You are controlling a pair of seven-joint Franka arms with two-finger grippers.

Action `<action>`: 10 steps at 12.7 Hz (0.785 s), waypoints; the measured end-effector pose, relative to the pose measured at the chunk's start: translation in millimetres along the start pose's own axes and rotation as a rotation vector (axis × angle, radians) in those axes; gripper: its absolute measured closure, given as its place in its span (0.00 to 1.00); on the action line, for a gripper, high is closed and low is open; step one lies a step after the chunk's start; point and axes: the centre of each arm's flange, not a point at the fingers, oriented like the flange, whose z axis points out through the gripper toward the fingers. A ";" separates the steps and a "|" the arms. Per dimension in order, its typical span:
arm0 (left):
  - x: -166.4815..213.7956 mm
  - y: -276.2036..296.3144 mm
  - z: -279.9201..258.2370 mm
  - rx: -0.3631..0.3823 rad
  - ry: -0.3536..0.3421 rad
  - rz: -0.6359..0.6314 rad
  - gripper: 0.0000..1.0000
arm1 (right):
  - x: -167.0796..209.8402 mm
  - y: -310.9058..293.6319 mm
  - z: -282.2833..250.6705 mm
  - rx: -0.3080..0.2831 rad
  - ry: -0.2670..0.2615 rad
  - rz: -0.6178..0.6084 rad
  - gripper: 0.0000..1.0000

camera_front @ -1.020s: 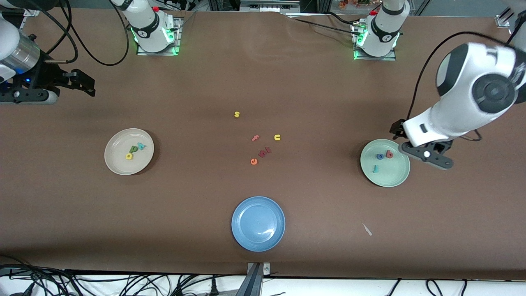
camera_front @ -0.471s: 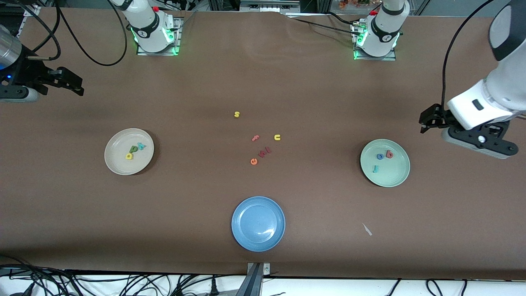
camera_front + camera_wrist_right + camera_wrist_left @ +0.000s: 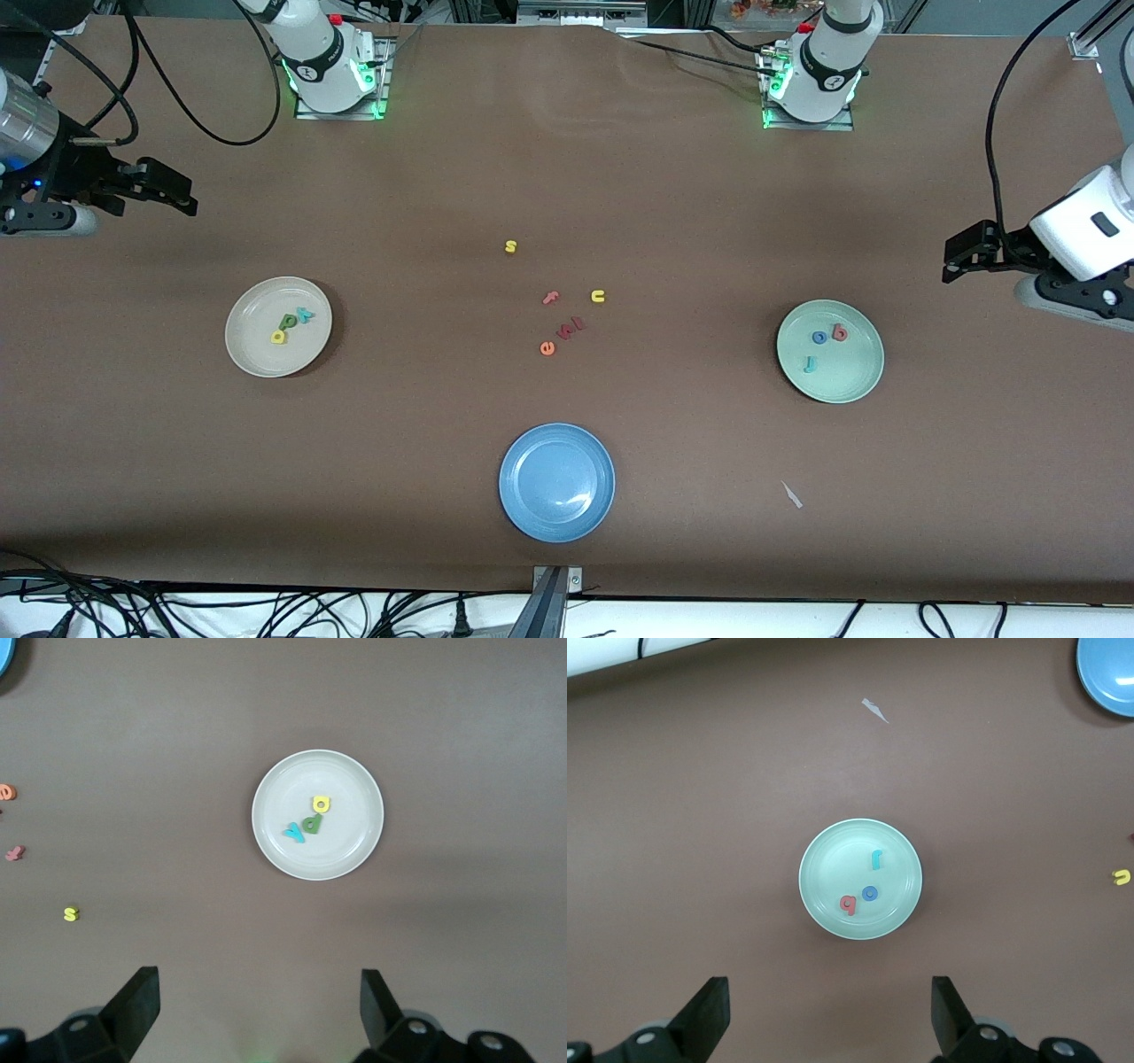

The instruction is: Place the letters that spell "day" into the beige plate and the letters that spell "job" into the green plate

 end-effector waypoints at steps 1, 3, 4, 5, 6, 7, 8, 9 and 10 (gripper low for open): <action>-3.7 2.0 -2.3 0.010 -0.006 -0.045 0.00 | 1.0 -1.0 0.9 0.001 -0.002 -0.001 0.00; -17.5 20.0 -3.5 0.027 -0.026 -0.143 0.00 | 1.1 -2.6 0.6 0.002 -0.001 -0.004 0.00; -27.7 34.1 -2.6 0.034 -0.037 -0.170 0.00 | 1.1 -2.6 0.3 0.002 0.000 -0.004 0.00; -38.3 46.4 -2.5 0.039 -0.044 -0.178 0.00 | 1.1 -2.5 0.1 0.002 0.000 -0.002 0.00; -47.0 52.9 -2.6 0.042 -0.047 -0.182 0.00 | 1.3 -2.5 -0.4 0.002 0.002 -0.002 0.00; -52.4 53.3 -1.6 0.044 -0.049 -0.184 0.00 | 1.4 -1.8 -1.5 -0.004 0.005 -0.002 0.00; -54.8 50.4 -0.6 0.045 -0.049 -0.187 0.00 | 1.5 -0.6 -2.5 -0.016 0.007 -0.002 0.00; -54.4 47.2 -0.4 0.037 -0.046 -0.184 0.00 | 1.5 0.3 -2.8 -0.024 0.008 -0.002 0.00; -53.9 46.0 -0.3 0.016 -0.042 -0.170 0.00 | 1.6 0.7 -2.8 -0.028 0.008 -0.001 0.00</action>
